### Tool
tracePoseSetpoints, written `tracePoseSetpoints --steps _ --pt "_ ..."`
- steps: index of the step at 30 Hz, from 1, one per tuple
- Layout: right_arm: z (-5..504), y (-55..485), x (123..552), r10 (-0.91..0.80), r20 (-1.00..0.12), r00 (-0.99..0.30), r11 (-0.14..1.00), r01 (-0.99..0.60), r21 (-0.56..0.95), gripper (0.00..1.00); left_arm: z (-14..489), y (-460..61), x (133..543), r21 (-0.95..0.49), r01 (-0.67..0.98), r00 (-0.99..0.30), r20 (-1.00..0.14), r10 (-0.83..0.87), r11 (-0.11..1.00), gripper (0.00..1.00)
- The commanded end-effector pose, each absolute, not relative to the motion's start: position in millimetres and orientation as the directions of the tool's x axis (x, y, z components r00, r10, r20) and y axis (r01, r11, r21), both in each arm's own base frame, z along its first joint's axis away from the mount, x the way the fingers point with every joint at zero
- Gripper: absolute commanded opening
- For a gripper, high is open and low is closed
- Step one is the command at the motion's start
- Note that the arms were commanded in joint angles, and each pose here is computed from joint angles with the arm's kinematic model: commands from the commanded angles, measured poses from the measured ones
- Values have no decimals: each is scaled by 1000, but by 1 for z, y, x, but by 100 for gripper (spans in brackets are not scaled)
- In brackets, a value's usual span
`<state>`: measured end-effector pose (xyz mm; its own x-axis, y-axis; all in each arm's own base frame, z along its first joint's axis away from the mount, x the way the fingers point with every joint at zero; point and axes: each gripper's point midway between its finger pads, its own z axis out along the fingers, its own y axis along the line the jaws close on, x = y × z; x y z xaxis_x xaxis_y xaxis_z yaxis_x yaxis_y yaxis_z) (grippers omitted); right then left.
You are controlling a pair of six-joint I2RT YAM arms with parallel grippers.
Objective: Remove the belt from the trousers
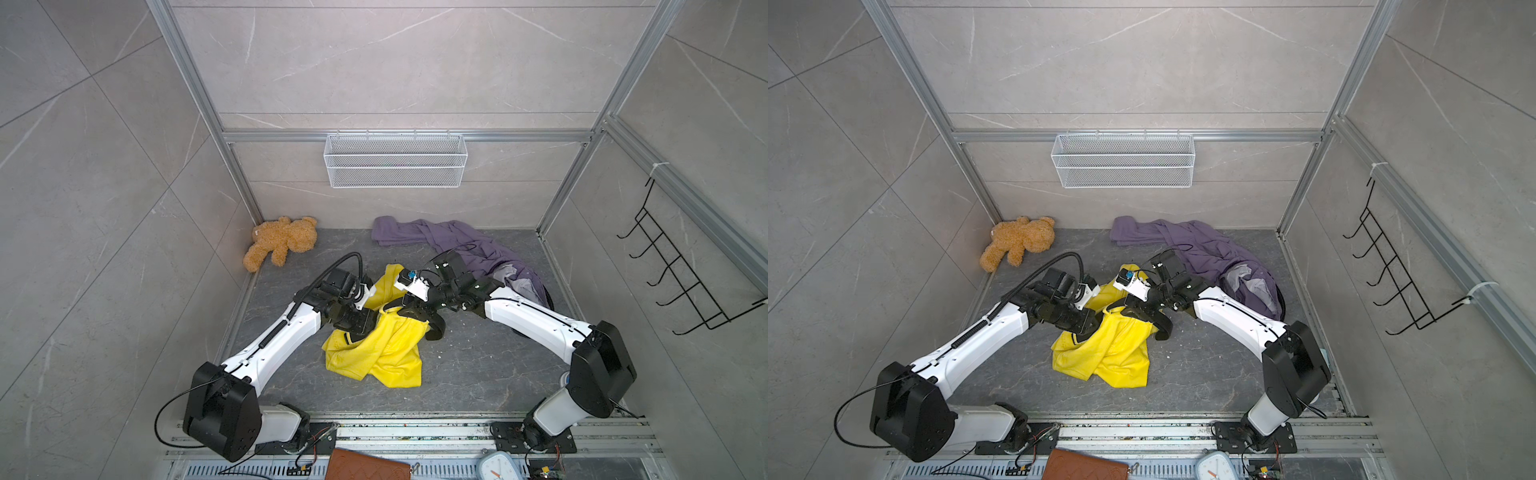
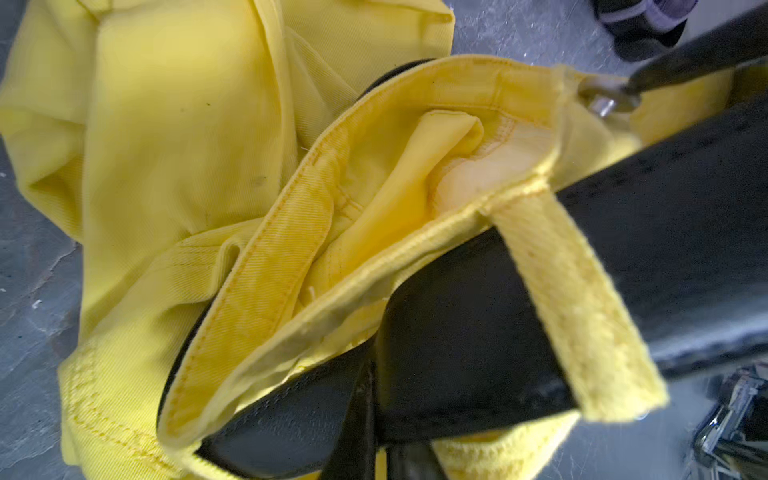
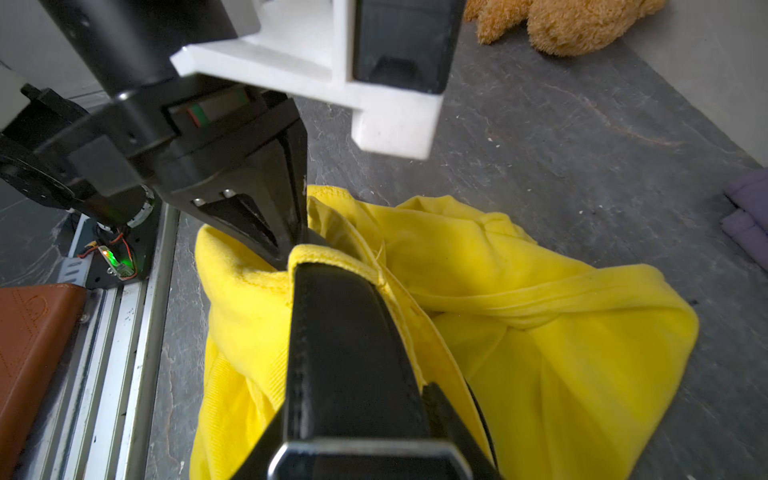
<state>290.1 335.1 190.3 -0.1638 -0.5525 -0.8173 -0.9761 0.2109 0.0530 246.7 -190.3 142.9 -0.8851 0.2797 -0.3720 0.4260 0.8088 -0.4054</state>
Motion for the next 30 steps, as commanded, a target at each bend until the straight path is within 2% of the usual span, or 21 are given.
tracePoseSetpoints --steps 1,11,18,30 --pt "217 321 309 -486 -857 -173 312 -950 15 8 130 -147 234 -329 262 -945 -280 171 907 0" --pt "225 310 321 -441 -876 -195 384 -923 12 5 144 -122 246 -305 160 -931 -363 40 939 0" --pt "244 299 330 -354 -910 -218 424 -904 52 5 129 -123 239 -325 125 -951 -308 20 938 0" --pt "259 276 342 -287 -926 -246 479 -874 84 4 105 -103 230 -274 13 -965 -255 -60 962 0"
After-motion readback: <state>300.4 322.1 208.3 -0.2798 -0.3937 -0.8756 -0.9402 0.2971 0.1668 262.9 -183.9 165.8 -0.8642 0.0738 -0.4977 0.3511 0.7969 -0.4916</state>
